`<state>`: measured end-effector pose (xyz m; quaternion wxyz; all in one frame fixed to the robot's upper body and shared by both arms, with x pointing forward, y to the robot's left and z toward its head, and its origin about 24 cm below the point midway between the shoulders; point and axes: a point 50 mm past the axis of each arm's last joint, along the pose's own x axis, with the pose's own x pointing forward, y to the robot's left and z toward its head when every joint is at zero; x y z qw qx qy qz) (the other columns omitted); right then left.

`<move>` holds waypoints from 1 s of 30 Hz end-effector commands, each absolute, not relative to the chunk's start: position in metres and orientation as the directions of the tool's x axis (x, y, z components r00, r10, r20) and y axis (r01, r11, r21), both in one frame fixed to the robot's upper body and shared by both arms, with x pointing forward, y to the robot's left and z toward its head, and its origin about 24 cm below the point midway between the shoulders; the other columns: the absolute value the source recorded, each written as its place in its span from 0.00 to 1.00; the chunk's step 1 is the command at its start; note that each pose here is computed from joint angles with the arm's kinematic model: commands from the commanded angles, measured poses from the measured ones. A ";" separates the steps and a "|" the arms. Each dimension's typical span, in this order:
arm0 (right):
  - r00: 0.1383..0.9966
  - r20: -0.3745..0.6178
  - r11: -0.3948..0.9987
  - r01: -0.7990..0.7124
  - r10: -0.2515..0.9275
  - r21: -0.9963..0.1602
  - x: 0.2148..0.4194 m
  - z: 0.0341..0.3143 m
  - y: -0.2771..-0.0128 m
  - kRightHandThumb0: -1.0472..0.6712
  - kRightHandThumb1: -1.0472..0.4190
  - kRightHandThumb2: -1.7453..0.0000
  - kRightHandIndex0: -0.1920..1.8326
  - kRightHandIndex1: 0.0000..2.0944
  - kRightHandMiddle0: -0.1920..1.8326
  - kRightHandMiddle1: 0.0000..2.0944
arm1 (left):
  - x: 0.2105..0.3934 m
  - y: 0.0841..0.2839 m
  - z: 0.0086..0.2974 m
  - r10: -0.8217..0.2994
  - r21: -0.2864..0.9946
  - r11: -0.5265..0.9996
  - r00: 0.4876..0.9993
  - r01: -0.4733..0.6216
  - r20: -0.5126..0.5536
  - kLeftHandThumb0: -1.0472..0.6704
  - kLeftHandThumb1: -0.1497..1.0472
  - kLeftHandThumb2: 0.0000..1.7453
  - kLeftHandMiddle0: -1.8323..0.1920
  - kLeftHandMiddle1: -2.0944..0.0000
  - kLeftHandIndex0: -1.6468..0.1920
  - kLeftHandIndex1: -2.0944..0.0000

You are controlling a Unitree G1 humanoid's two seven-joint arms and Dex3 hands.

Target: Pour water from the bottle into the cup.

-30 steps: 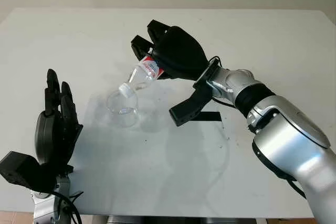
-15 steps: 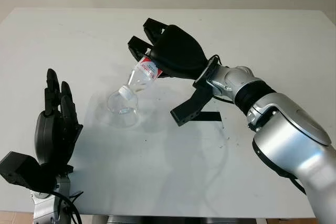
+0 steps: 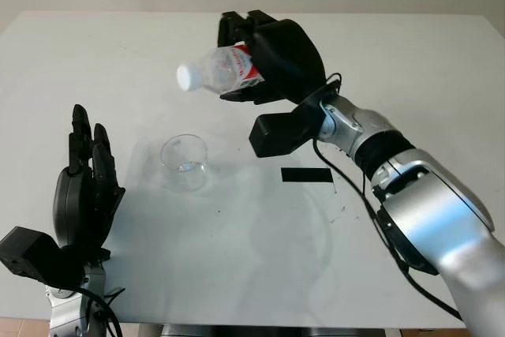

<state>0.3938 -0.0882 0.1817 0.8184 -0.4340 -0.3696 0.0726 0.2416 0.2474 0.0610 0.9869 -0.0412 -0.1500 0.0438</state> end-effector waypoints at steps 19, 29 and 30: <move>0.833 0.463 0.915 -0.117 0.303 -0.387 0.364 0.128 -0.137 0.39 0.00 0.74 0.61 1.00 0.47 1.00 | 0.235 0.245 0.043 0.070 -0.125 0.991 0.968 -0.040 0.239 0.20 1.00 0.42 1.00 1.00 1.00 1.00; 0.893 0.362 0.932 -0.144 0.267 -0.333 0.354 0.117 -0.151 0.38 0.00 0.74 0.58 1.00 0.47 1.00 | 0.235 0.247 0.042 0.076 -0.137 0.990 0.969 -0.044 0.237 0.19 1.00 0.42 1.00 1.00 1.00 1.00; 0.897 0.353 0.932 -0.146 0.267 -0.332 0.353 0.115 -0.153 0.38 0.00 0.74 0.58 1.00 0.47 1.00 | 0.235 0.247 0.042 0.077 -0.136 0.990 0.969 -0.045 0.235 0.19 1.00 0.42 1.00 1.00 1.00 1.00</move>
